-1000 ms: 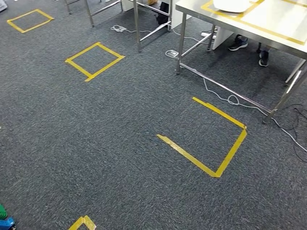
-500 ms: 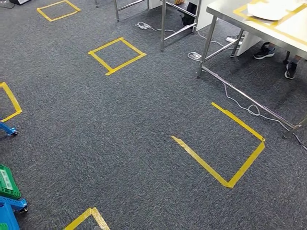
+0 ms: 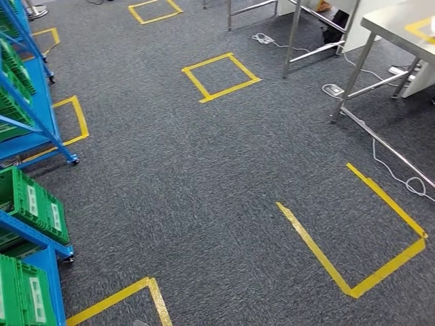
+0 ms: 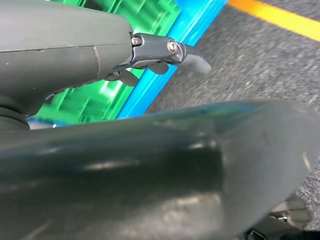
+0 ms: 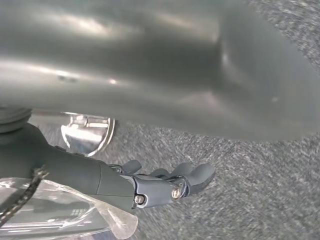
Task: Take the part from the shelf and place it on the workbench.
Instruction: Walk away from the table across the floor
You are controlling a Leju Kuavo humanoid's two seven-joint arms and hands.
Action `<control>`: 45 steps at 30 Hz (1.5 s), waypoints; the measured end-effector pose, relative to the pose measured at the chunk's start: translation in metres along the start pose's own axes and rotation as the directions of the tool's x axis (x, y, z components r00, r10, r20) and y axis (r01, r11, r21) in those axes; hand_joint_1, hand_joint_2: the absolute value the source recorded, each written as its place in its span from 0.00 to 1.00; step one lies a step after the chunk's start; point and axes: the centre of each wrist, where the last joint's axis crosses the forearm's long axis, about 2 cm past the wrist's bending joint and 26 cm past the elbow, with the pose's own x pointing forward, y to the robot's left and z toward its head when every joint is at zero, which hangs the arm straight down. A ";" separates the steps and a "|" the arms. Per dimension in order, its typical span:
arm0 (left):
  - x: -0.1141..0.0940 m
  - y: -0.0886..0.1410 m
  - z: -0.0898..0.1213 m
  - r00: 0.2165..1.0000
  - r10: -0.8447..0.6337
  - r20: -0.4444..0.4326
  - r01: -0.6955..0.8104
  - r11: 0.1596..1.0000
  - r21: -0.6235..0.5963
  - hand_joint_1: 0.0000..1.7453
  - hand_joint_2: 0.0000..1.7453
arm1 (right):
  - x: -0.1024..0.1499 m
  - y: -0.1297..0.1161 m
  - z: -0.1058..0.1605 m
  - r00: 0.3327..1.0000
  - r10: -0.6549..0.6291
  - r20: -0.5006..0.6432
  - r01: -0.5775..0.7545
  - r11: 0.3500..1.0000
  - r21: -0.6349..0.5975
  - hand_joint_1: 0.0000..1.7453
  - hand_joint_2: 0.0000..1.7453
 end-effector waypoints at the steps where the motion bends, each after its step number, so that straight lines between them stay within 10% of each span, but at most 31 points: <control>1: 0.000 0.000 0.000 1.000 0.001 0.000 -0.001 1.000 0.000 0.00 0.00 | -0.001 0.000 0.000 1.000 0.001 -0.002 -0.001 1.000 -0.001 0.00 0.00; 45: -0.002 -0.001 0.000 0.999 0.042 -0.003 -0.042 0.999 -0.008 0.00 0.00 | 0.006 0.001 -0.002 1.000 0.016 0.017 -0.016 1.000 -0.001 0.00 0.00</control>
